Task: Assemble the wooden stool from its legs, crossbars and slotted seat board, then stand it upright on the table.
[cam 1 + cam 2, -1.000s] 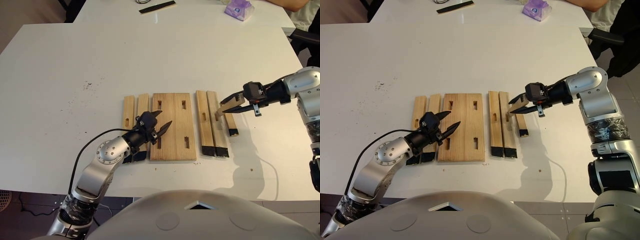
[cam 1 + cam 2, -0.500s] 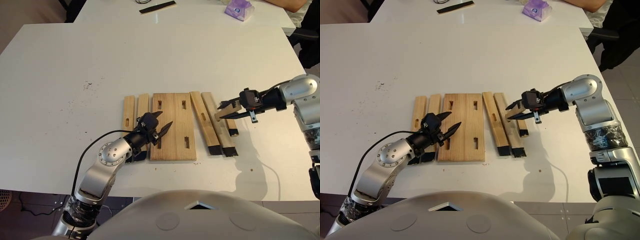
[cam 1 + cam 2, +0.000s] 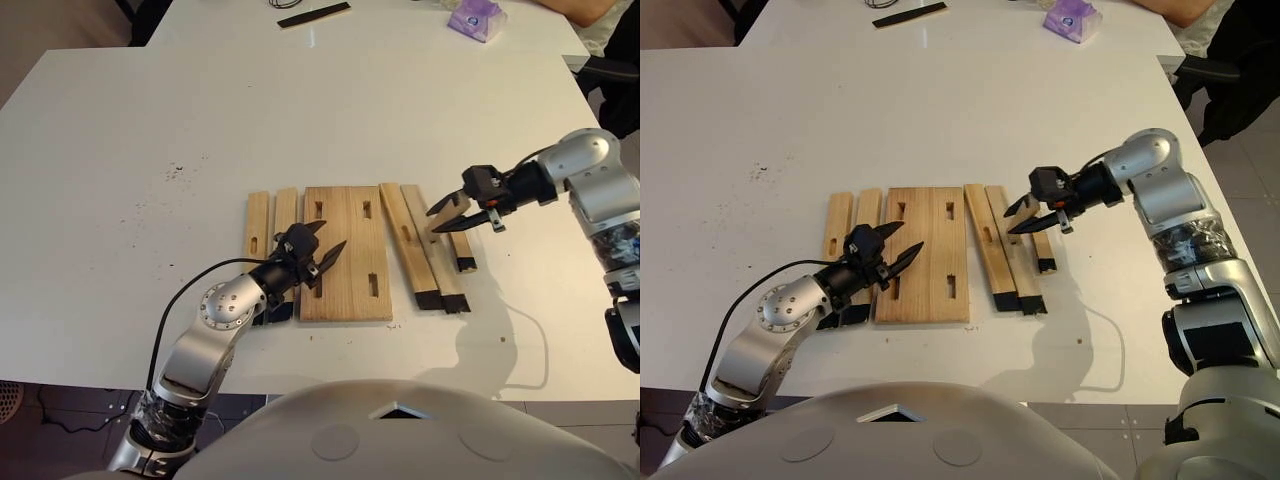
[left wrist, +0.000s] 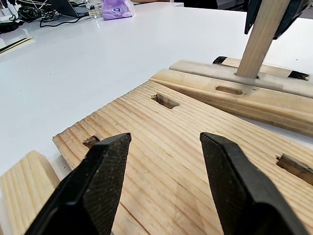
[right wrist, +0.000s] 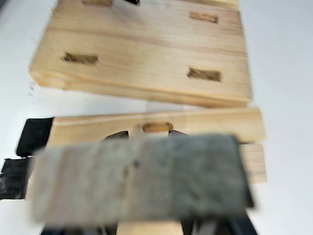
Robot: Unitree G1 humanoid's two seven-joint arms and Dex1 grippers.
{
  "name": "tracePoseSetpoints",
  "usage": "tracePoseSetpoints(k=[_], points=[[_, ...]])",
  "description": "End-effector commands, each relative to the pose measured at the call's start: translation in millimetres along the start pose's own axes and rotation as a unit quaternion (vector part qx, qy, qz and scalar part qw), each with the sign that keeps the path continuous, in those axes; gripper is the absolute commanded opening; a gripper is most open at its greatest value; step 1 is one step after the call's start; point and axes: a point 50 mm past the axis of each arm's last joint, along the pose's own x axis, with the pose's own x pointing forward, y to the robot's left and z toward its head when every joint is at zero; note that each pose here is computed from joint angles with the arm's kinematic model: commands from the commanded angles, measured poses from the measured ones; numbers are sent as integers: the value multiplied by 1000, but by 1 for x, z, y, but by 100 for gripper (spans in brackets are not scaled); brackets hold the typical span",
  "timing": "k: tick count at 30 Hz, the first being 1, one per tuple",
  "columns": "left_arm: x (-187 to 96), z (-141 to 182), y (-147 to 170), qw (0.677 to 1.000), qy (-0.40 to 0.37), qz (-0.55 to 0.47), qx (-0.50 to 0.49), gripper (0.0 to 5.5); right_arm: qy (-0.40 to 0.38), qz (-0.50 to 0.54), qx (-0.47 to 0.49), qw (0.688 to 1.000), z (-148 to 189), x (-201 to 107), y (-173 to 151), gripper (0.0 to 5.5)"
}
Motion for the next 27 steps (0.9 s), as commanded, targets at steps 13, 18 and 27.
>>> tracePoseSetpoints(k=[13,18,27], points=[[-2,-12,-5,999,31,-6,-13,263,94,50,63,992,-63,32,17,130],[-1,-13,-3,999,35,-5,-7,263,97,-3,63,993,-59,18,1,130],[0,-15,-1,999,39,-9,2,263,13,-47,84,995,-52,28,-3,199]])
